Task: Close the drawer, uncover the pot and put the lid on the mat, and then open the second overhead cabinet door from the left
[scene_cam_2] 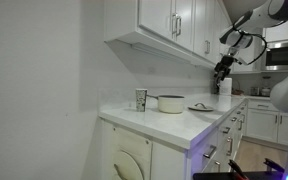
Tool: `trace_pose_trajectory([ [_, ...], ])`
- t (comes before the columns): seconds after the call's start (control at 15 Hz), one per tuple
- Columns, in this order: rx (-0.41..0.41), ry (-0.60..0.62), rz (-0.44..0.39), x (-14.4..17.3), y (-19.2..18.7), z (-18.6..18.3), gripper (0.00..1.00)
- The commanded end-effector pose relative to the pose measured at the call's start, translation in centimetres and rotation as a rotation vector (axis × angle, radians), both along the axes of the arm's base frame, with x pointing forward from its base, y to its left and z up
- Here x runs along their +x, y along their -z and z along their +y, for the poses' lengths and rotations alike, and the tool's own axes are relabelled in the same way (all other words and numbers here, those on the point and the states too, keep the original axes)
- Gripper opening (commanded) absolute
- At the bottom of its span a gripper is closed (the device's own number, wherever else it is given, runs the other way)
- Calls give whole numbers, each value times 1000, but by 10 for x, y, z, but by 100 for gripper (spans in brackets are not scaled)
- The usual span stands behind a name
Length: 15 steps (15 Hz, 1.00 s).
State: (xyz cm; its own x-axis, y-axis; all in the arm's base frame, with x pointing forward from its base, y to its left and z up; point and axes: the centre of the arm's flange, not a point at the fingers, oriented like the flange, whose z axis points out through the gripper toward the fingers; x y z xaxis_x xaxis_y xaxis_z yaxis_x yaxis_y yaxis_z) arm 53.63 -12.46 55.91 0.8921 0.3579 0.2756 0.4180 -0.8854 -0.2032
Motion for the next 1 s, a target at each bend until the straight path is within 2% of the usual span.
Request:
trace_pose_trajectory([
  [0.0,66,-38,-50,-46,-10,2,100],
  [0.2,102,-26,-126,-72,-13,15,100],
  [0.53,151,-20,-266,-108,-15,58,100],
  [0.93,164,-28,-432,-152,-18,110,100],
])
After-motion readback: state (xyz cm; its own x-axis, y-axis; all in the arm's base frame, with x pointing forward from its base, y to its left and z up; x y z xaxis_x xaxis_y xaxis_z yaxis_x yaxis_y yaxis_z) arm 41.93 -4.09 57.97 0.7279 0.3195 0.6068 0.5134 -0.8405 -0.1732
